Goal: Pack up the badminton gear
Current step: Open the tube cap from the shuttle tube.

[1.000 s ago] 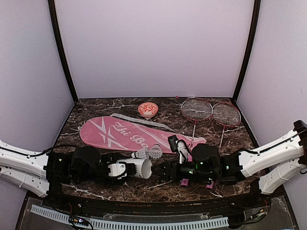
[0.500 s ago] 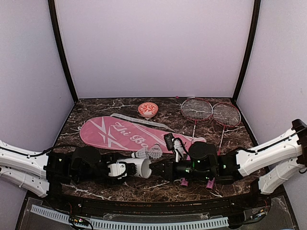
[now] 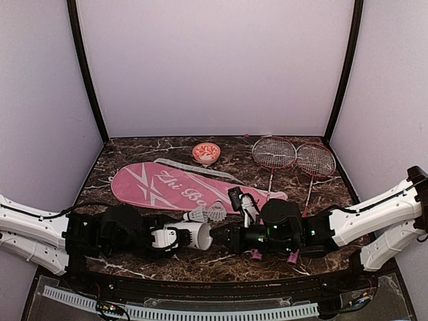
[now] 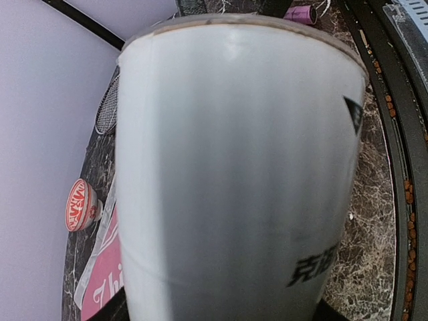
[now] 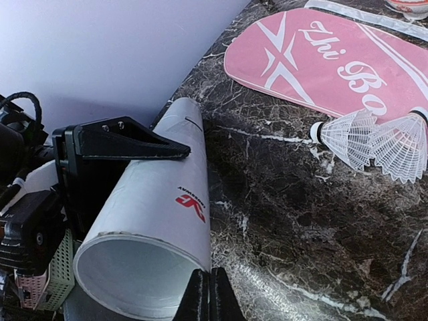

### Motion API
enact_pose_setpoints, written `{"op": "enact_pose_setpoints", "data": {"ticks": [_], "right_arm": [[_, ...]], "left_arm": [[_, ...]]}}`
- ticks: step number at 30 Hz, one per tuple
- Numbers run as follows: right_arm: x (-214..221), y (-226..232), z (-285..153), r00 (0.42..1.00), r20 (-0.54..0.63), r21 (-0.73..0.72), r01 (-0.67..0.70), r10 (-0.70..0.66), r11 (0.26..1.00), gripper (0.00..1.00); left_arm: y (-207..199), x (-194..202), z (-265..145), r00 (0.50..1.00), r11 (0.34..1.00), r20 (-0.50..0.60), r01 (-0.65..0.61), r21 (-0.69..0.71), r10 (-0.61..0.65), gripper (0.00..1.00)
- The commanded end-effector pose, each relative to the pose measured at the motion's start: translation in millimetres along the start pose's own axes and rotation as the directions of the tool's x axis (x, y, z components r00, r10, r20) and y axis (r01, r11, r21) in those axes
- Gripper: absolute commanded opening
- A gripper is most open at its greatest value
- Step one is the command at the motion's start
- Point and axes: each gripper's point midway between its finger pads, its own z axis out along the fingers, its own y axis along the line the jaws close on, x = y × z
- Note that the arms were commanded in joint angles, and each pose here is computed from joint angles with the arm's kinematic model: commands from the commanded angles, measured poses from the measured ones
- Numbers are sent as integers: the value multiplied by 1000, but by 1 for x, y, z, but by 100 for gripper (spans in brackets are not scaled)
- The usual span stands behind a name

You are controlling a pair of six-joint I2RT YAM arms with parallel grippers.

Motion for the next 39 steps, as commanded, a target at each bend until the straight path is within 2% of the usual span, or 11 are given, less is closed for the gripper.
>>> {"op": "enact_pose_setpoints", "data": {"ticks": [1,6,12,39], "right_arm": [[-14,2,-5,998,49,30,-40,39,999,0],[-13,-10,-10,996,65,79,-65,60,995,0],[-13,-21,-16,994,82,121,-89,79,989,0],[-14,-40,-25,990,109,204,-106,85,973,0]], "left_arm": [[4,7,3,998,999,-50,-45,-31,43,63],[5,19,9,991,996,-115,-74,-52,68,63],[8,23,11,987,995,-144,-79,-67,69,64],[15,22,6,990,992,-131,-69,-107,55,64]]}}
